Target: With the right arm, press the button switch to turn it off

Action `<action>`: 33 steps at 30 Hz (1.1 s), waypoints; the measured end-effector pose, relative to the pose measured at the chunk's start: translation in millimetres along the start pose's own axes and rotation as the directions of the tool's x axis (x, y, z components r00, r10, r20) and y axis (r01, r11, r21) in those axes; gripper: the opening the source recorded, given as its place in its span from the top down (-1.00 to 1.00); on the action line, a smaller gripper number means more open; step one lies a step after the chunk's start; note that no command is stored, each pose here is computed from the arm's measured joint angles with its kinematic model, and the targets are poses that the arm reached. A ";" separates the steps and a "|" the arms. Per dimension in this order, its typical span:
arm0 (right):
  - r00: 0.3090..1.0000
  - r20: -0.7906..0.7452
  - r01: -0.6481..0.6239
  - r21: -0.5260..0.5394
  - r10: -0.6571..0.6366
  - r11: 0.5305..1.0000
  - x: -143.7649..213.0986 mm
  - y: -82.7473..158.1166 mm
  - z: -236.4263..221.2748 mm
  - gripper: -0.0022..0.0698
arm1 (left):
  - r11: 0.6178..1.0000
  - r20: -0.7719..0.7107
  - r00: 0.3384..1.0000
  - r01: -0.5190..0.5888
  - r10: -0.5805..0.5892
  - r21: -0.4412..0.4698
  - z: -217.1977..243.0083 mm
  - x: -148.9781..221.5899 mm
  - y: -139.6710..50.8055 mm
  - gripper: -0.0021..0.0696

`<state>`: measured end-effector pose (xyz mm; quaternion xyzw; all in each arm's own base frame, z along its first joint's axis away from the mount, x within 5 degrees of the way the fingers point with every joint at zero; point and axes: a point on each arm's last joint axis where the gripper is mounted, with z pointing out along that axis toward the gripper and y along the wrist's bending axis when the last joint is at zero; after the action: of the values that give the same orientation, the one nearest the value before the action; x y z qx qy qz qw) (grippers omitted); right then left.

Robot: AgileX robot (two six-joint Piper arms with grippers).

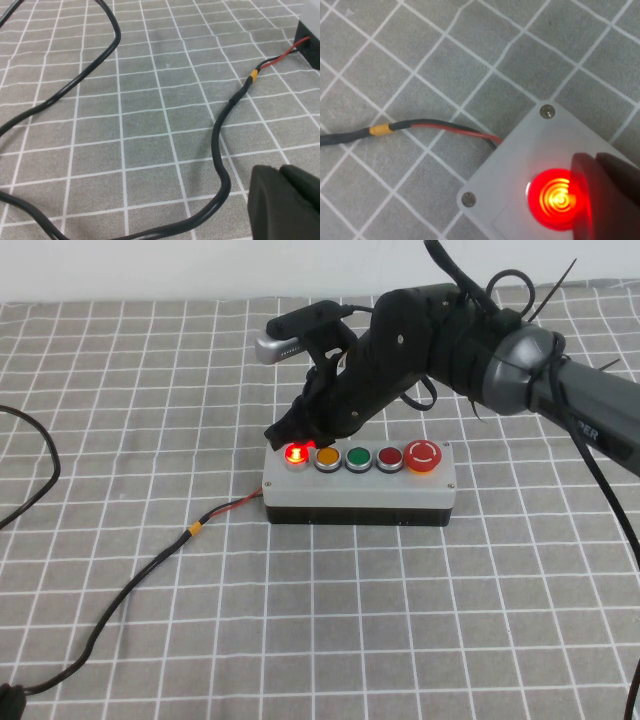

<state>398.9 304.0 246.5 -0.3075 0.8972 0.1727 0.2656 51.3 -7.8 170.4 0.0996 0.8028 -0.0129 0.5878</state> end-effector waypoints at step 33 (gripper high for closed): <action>0.949 0.286 0.083 0.174 -0.131 0.981 -23.5 31.3 -239.9 0.98 | 1.000 0.000 1.000 0.000 0.000 0.000 0.0 0.0 0.0 0.95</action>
<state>305.6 224.8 456.5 -0.3043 0.8402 0.1297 0.4297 51.3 -7.8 170.4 0.0996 0.8028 -0.0129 0.5878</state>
